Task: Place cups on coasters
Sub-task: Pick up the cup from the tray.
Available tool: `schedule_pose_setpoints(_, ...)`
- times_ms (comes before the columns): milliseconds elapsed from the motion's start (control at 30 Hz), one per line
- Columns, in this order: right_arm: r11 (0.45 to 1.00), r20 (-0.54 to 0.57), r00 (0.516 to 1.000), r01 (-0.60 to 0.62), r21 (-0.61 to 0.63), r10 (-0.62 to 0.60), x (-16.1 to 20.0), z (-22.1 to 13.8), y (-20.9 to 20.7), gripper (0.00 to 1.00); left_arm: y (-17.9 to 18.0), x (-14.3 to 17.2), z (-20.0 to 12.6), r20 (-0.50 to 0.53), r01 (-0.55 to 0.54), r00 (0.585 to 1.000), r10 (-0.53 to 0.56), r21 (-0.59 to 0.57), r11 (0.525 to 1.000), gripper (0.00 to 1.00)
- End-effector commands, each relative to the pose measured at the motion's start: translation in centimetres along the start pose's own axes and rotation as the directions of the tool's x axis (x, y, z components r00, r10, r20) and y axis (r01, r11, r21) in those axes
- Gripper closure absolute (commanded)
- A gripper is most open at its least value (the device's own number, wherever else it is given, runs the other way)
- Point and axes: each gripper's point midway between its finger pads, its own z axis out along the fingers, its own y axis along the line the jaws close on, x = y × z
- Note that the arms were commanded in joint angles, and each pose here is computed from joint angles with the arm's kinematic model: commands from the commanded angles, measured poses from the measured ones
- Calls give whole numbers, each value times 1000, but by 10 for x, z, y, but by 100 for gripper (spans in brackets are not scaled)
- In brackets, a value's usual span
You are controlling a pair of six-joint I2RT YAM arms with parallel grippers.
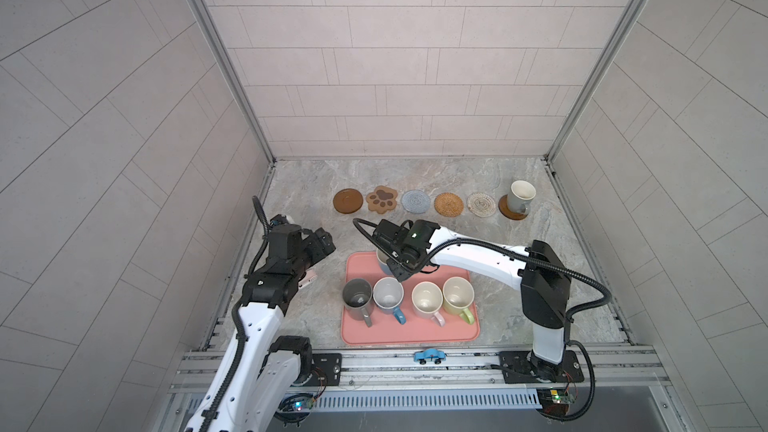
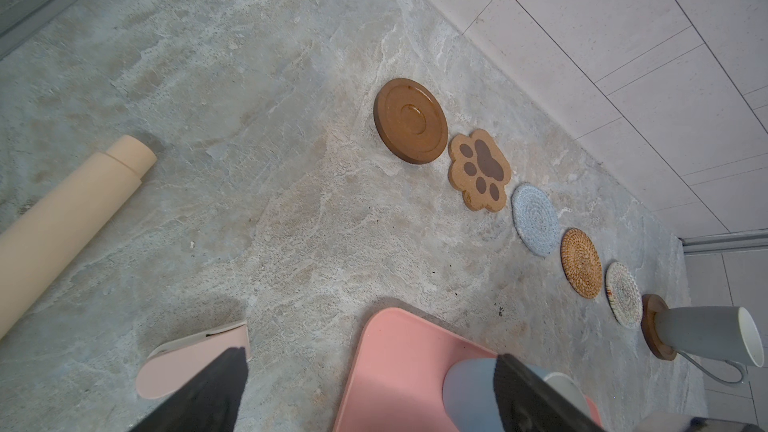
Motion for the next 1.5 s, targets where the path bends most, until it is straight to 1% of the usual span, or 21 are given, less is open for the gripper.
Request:
schedule_pose_setpoints(0, 999, -1, 1000, 12, 40, -12, 0, 7, -3, 79, -1, -1, -1, 13, 11, 1000, -11, 6, 1000, 0)
schedule_pose_setpoints(167, 999, -10, 999, 40, 31, -40, 0, 13, 0, 80, -1, -2, -1, 16, 12, 1000, -12, 5, 1000, 0)
schedule_pose_setpoints(500, 998, -31, 998, 60, 17, -59, 2, 22, 4, 82, -1, -1, 0, 13, 19, 1000, -19, 6, 1000, 0)
schedule_pose_setpoints(867, 998, -26, 998, 56, 13, -55, -3, 24, 6, 77, -1, -1, 0, 13, 18, 1000, -18, 7, 1000, 0)
schedule_pose_setpoints(967, 999, -25, 998, 53, 13, -53, -3, 25, 6, 77, 0, -2, 0, 16, 18, 1000, -18, 6, 1000, 0)
schedule_pose_setpoints(1167, 999, 0, 999, 43, 33, -43, -8, 18, 1, 92, -1, -3, -1, 22, 15, 1000, -15, 8, 1000, 0)
schedule_pose_setpoints(1467, 997, 44, 998, 31, 74, -34, -14, -14, -23, 97, -2, -3, -1, 20, 17, 1000, -17, 10, 1000, 0)
